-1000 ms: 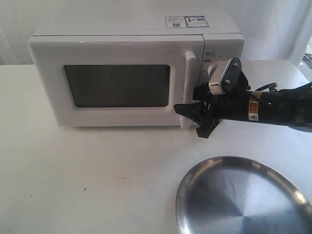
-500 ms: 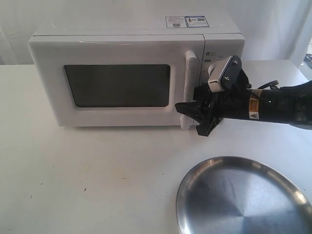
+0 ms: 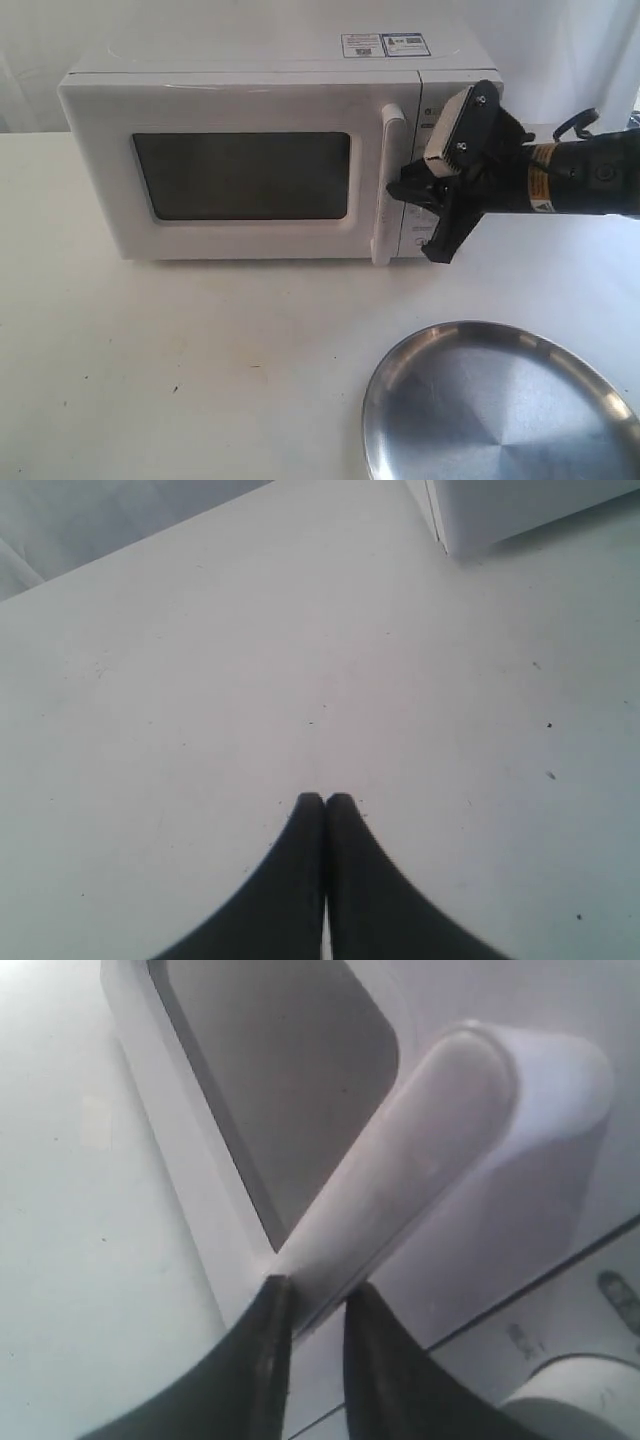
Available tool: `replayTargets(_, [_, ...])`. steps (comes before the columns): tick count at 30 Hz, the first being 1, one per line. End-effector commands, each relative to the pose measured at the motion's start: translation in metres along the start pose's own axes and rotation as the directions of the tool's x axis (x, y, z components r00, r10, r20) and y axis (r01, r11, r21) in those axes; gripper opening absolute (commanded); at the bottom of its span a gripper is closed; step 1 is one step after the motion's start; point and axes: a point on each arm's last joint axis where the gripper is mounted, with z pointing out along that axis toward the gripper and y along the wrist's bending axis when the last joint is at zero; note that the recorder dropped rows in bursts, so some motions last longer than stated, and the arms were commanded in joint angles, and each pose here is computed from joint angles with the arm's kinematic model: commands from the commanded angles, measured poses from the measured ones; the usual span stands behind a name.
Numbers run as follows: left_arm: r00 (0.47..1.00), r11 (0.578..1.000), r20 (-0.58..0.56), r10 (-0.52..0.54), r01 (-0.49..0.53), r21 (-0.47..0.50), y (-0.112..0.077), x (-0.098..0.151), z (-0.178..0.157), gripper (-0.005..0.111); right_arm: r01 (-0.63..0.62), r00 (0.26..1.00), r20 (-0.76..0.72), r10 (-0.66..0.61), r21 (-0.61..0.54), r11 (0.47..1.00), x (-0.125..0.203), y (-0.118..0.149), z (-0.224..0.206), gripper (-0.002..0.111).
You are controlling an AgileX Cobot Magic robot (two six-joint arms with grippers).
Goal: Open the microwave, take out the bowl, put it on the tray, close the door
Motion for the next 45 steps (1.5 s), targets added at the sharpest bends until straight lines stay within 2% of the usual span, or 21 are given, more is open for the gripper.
replayTargets(1, [1.0,1.0,0.006,-0.006,0.006,-0.002,0.0,-0.001,0.0,0.0,0.062,0.894,0.44,0.077,-0.293,0.954,-0.07,0.027,-0.023,0.0])
replayTargets(3, [1.0,1.0,0.006,-0.006,0.006,-0.002,0.0,-0.001,0.0,0.0,0.062,0.917,0.391,0.082,-0.343,0.937,-0.068,0.031,-0.028,0.0])
replayTargets(5, [1.0,1.0,0.006,-0.006,0.006,-0.002,0.0,-0.001,0.0,0.0,0.104,0.942,0.334,0.033,-0.386,0.917,-0.066,0.034,-0.037,0.0])
replayTargets(7, [1.0,1.0,0.006,-0.006,0.006,-0.002,0.0,-0.001,0.0,0.0,0.13,0.954,0.299,-0.006,-0.396,0.909,-0.066,0.034,-0.046,0.0])
replayTargets(11, [1.0,1.0,0.006,-0.006,0.006,-0.002,0.0,-0.001,0.0,0.0,0.08,0.961,0.274,0.028,-0.375,0.923,-0.063,0.037,-0.062,0.0])
replayTargets(14, [1.0,1.0,0.006,-0.006,0.006,-0.002,0.0,-0.001,0.0,0.0,-0.018,0.95,0.293,0.11,-0.299,0.954,-0.061,0.04,-0.065,0.0])
replayTargets(18, [1.0,1.0,0.006,-0.006,0.006,-0.002,0.0,-0.001,0.0,0.0,-0.179,0.96,0.21,0.187,-0.058,0.982,-0.044,0.034,-0.066,0.0])
replayTargets(20, [1.0,1.0,0.006,-0.006,0.006,-0.002,0.0,-0.001,0.0,0.0,-0.276,0.931,0.256,0.26,0.026,0.961,-0.037,0.034,-0.067,0.0])
replayTargets(23, [1.0,1.0,0.006,-0.006,0.006,-0.002,0.0,-0.001,0.0,0.0,-0.411,0.861,0.387,0.331,0.144,0.9,-0.023,0.039,-0.073,0.0])
replayTargets(25, [1.0,1.0,0.006,-0.006,0.006,-0.002,0.0,-0.001,0.0,0.0,-0.45,0.808,0.496,0.317,0.175,0.876,-0.015,0.05,-0.081,0.0])
replayTargets(26, [1.0,1.0,0.006,-0.006,0.006,-0.002,0.0,-0.001,0.0,0.0,-0.455,0.779,0.556,0.291,0.182,0.872,-0.014,0.056,-0.086,0.0])
replayTargets(28, [1.0,1.0,0.006,-0.006,0.006,-0.002,0.0,-0.001,0.0,0.0,-0.435,0.803,0.534,0.264,0.222,0.873,-0.006,0.065,-0.088,0.0])
replayTargets(32, [1.0,1.0,0.006,-0.006,0.006,-0.002,0.0,-0.001,0.0,0.0,-0.4,0.821,0.515,0.246,0.213,0.891,-0.005,0.072,-0.082,0.0])
replayTargets(35, [1.0,1.0,0.006,-0.006,0.006,-0.002,0.0,-0.001,0.0,0.0,-0.351,0.854,0.482,0.195,0.258,0.9,0.0,0.072,-0.075,0.0])
replayTargets(38, [1.0,1.0,0.006,-0.006,0.006,-0.002,0.0,-0.001,0.0,0.0,-0.363,0.865,0.458,0.208,0.281,0.889,0.01,0.066,-0.066,0.001])
replayTargets(42, [1.0,1.0,0.006,-0.006,0.006,-0.002,0.0,-0.001,0.0,0.0,-0.371,0.873,0.426,0.238,0.261,0.891,0.022,0.058,-0.047,0.012])
replayTargets(45, [1.0,1.0,0.006,-0.006,0.006,-0.002,0.0,-0.001,0.0,0.0,-0.369,0.878,0.407,0.252,0.24,0.898,0.03,0.053,-0.033,0.028])
